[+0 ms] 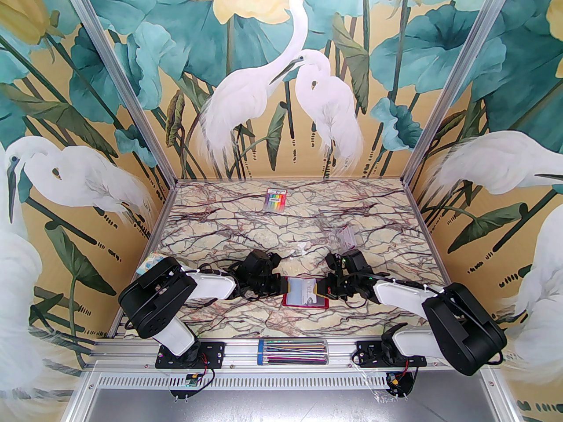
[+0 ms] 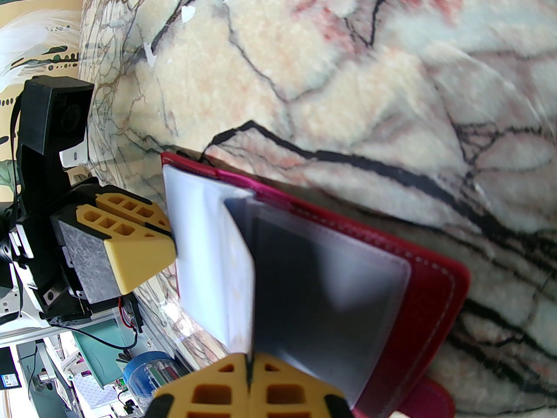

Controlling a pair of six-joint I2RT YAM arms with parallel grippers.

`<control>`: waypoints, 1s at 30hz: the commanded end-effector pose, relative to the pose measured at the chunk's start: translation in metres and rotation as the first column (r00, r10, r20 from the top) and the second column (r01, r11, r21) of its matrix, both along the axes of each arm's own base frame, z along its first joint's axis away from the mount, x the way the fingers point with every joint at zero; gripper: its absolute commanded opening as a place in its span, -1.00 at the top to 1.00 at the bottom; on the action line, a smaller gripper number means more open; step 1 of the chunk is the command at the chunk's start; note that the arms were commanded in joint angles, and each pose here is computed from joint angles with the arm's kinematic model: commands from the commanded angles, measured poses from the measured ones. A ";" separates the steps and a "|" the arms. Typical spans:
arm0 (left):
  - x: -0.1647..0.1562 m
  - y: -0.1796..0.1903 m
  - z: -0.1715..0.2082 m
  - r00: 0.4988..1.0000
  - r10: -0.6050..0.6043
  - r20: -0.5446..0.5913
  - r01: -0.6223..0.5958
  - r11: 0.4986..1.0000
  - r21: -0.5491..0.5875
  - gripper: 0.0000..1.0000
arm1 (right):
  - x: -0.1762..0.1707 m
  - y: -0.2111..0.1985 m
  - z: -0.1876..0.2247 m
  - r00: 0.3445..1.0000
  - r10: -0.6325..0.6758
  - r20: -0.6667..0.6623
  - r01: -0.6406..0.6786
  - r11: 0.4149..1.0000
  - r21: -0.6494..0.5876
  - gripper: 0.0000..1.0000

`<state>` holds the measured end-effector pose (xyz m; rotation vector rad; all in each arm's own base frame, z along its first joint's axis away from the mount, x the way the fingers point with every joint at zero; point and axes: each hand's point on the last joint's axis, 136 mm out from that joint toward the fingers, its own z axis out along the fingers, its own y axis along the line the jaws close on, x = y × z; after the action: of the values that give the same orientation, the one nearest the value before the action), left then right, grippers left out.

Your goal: Put the credit cards into the card holder

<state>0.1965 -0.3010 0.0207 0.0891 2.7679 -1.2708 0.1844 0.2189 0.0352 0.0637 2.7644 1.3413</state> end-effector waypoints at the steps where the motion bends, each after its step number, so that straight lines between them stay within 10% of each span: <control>1: -0.004 0.005 -0.015 1.000 -0.001 -0.021 0.003 0.998 0.057 0.73 | 0.001 -0.002 -0.007 1.000 -0.019 -0.013 0.019 0.999 -0.025 1.00; 30: -0.005 0.005 -0.016 1.000 -0.004 -0.021 0.005 0.998 0.063 0.71 | -0.001 -0.004 -0.004 1.000 -0.012 -0.012 0.011 0.997 -0.079 0.78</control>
<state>0.1972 -0.3019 0.0211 0.0906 2.7658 -1.2726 0.1844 0.2198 0.0328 0.0821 2.7890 1.3055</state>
